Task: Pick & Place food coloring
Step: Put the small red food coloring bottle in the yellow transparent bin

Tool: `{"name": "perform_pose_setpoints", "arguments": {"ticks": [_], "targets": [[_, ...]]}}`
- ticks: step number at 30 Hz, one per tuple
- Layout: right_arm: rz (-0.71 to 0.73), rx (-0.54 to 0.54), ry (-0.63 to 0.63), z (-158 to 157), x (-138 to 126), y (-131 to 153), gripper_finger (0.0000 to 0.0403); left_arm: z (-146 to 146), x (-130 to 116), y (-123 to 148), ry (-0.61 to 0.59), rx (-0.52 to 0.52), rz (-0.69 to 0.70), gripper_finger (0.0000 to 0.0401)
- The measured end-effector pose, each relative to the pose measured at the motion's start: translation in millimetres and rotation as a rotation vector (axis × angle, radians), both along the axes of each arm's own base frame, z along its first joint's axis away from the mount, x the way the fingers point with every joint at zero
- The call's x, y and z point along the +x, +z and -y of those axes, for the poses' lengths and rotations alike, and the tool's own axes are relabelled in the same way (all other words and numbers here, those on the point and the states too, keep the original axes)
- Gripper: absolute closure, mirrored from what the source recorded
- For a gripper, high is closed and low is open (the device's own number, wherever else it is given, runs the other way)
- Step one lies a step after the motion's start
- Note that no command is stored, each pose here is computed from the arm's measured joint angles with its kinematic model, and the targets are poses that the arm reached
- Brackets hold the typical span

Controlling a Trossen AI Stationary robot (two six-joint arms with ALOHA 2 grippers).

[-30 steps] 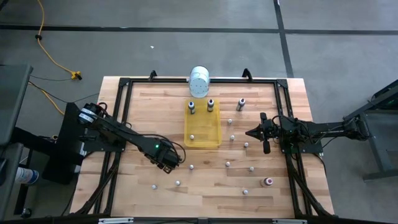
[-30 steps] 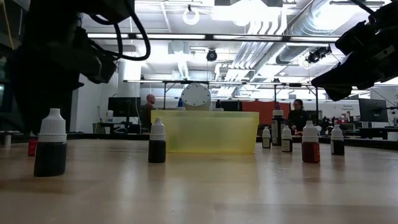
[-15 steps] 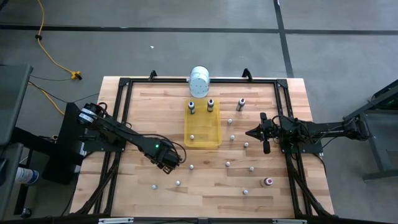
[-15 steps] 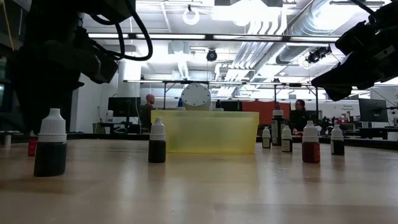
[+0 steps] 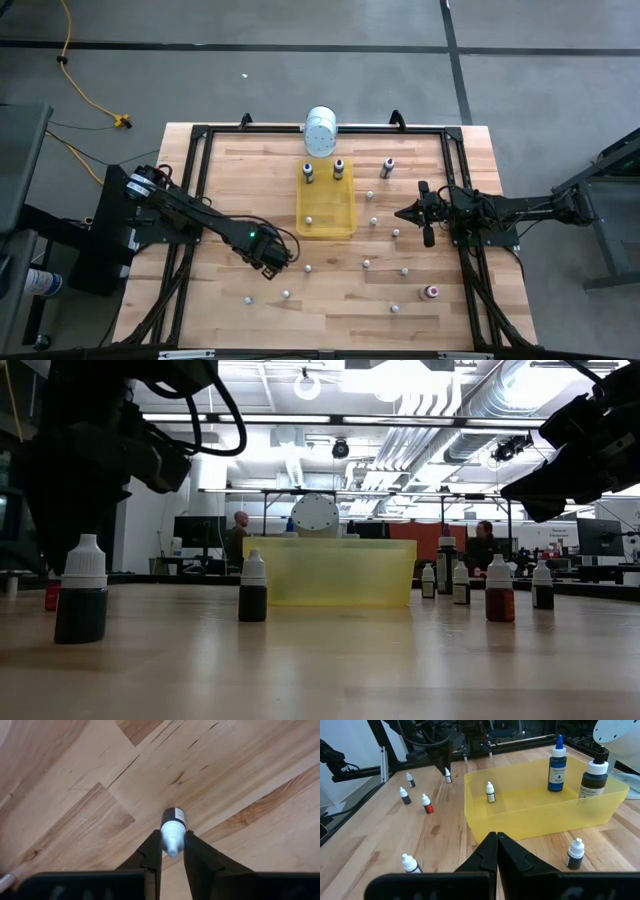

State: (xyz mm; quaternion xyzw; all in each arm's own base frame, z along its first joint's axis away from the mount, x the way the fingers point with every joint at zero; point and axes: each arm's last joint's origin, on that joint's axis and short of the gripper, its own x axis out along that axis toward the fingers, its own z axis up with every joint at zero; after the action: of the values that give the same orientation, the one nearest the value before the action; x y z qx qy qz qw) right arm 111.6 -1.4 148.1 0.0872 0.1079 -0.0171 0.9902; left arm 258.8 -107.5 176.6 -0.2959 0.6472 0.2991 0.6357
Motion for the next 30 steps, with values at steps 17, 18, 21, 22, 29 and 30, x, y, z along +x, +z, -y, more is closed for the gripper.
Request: {"name": "perform_pose_setpoints", "arguments": {"ticks": [17,18,21,22,29,30], "targets": [[0.001,0.000,0.000,0.0,0.0,0.1,0.0402,-9.9,21.5,55.4,-0.068,-0.042,0.108,0.0355],[0.000,0.000,0.000,0.0,0.0,0.0,0.0402,-12.0,24.8,61.4,-0.074,-0.042,0.125,0.0355],[0.001,0.000,0.000,0.0,0.0,0.0,0.0402,-19.0,30.5,79.0,-0.103,-0.022,0.147,0.0355],[0.000,0.000,0.000,0.0,0.0,0.0,0.0402,-21.0,33.7,85.2,-0.112,-0.020,0.171,0.0355],[0.000,0.000,0.000,0.0,0.0,0.0,0.0402,-40.3,49.7,112.6,-0.161,-0.005,0.254,0.0355],[0.000,0.000,0.000,0.0,0.0,0.0,0.0402,-43.2,52.4,114.0,-0.170,-0.011,0.254,0.0355]]}}
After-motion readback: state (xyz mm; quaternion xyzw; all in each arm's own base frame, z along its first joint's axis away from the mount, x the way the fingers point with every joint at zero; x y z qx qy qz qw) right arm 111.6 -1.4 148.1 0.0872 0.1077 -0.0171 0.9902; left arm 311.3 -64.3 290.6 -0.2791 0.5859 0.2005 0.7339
